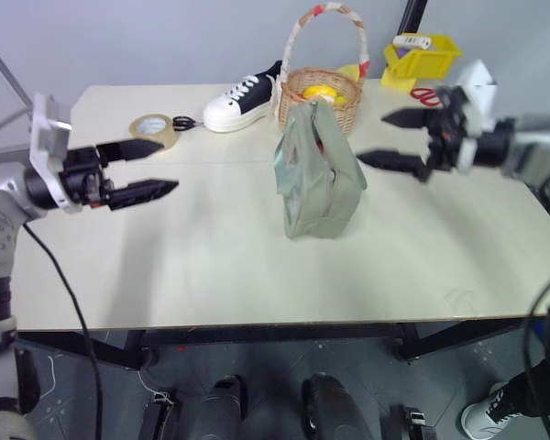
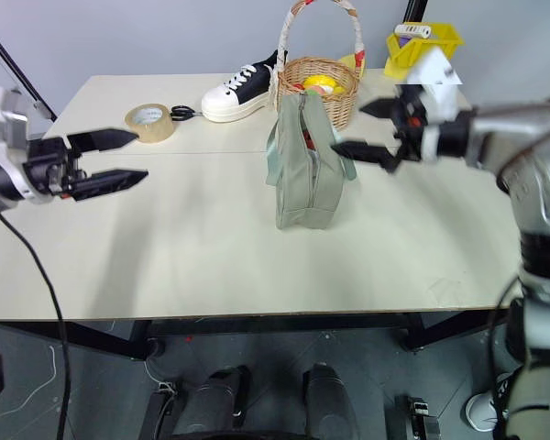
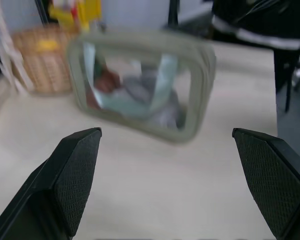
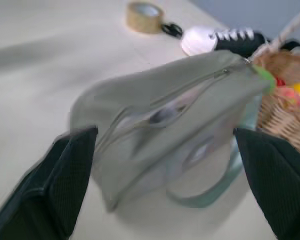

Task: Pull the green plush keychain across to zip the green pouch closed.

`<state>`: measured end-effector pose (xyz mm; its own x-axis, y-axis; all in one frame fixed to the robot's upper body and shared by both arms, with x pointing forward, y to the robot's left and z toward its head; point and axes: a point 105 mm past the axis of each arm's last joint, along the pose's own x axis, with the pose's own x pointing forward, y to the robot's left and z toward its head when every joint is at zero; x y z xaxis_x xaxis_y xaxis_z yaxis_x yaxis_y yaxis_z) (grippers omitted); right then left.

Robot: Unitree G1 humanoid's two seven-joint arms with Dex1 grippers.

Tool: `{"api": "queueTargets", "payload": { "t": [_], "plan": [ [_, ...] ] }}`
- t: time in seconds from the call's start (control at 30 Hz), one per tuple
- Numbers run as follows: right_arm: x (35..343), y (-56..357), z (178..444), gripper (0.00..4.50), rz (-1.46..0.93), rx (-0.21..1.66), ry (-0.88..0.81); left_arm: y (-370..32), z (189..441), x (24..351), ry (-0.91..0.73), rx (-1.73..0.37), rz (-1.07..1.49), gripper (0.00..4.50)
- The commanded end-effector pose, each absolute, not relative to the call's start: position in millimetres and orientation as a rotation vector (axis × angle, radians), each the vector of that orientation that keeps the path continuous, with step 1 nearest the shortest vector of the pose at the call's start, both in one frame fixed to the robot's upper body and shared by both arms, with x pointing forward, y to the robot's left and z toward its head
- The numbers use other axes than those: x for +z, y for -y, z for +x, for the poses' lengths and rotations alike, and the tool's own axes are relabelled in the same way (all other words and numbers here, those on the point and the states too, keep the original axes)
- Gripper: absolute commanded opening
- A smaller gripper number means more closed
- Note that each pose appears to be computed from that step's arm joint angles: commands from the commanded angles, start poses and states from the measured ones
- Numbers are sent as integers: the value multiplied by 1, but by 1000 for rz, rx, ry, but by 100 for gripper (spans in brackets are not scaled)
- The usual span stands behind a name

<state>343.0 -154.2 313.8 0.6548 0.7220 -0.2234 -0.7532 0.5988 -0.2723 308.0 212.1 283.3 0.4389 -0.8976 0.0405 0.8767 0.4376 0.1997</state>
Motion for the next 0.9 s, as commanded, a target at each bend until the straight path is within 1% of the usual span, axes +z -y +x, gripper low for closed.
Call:
{"api": "queueTargets", "payload": {
  "t": [0.03,0.1,0.2,0.33,0.47,0.53,0.63,0.7,0.73,0.83,0.9],
  "plan": [
    [317,135,352,450,-272,861,-241,-219,305,304,243,-1078,124,448],
    [321,118,361,450,-210,857,-316,-218,305,308,267,-1076,113,448],
    [319,97,372,450,-166,840,-427,-217,307,313,287,-1075,94,448],
    [309,83,398,450,-167,717,-520,-216,307,311,282,-1080,100,448],
    [305,80,418,450,-179,610,-532,-215,306,309,282,-1082,98,448],
    [303,83,429,450,-202,544,-516,-215,304,306,278,-1081,98,448],
    [302,83,439,450,-229,495,-488,-215,302,303,275,-1075,98,448],
    [302,77,441,399,-248,514,-472,-216,301,301,272,-1070,99,450],
    [302,74,441,365,-254,525,-467,-216,301,300,271,-1068,100,450],
    [304,62,438,223,-273,576,-456,-216,300,299,267,-1065,102,450],
    [306,56,437,113,-283,598,-449,-216,300,299,265,-1063,104,450]
  ]
}}
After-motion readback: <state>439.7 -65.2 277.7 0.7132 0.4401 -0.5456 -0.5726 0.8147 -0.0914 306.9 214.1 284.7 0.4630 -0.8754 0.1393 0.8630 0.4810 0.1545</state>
